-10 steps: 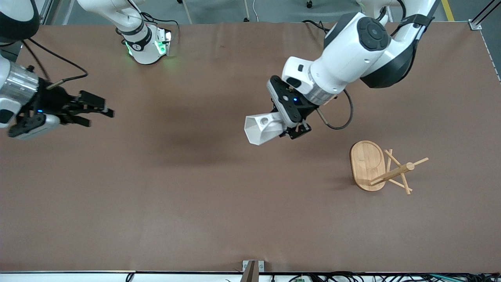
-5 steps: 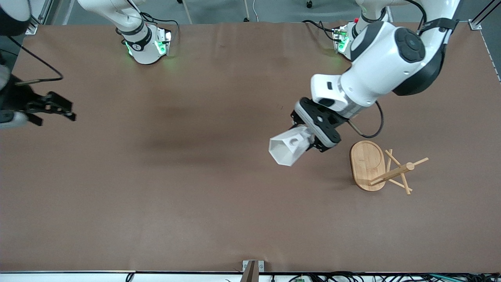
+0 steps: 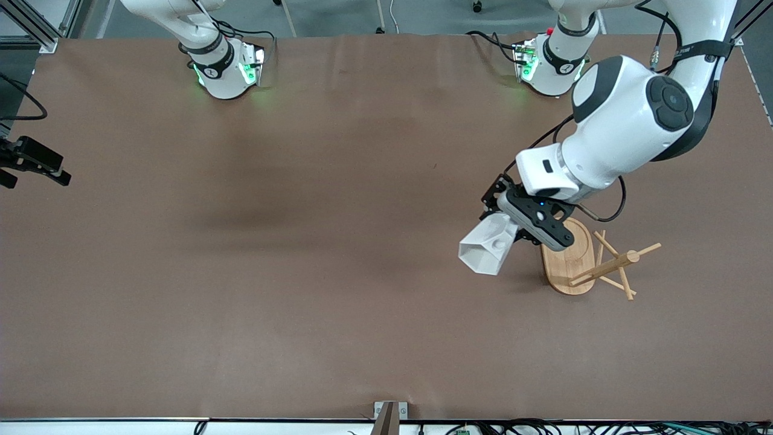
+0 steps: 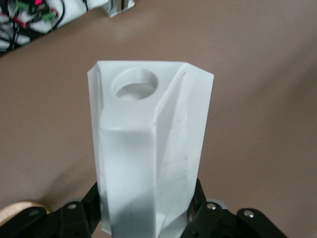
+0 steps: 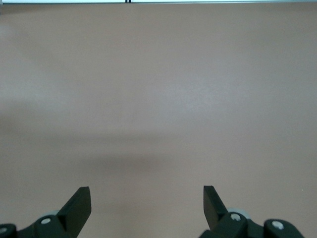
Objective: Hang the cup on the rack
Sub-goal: 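Carry the cup with the left gripper over the wooden rack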
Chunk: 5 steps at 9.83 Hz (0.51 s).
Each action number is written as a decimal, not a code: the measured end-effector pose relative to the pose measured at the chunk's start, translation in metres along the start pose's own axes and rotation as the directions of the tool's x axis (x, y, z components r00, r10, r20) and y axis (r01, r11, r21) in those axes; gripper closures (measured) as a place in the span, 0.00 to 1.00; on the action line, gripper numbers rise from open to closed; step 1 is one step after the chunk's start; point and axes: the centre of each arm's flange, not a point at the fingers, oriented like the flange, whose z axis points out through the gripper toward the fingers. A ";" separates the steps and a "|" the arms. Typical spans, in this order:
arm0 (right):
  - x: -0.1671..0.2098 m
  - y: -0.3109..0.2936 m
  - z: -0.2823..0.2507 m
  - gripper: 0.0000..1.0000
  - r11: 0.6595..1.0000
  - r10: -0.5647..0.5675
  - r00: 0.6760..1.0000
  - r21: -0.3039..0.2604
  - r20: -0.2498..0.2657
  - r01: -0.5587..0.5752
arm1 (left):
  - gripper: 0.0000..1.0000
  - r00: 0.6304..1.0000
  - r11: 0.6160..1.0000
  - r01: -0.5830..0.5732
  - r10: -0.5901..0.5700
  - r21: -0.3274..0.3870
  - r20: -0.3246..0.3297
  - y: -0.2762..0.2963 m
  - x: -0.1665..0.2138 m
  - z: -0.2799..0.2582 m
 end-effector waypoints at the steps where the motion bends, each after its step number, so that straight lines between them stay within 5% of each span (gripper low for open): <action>1: -0.001 0.003 -0.005 0.00 1.000 0.002 1.000 -0.016 0.002 -0.002 | 0.30 0.999 1.000 0.024 -0.025 0.015 0.026 0.002 -0.013 0.005; 5: -0.010 -0.006 0.001 0.00 0.997 0.056 0.995 -0.052 0.086 -0.052 | 0.30 0.984 0.989 0.129 -0.137 0.071 0.116 -0.014 -0.079 0.017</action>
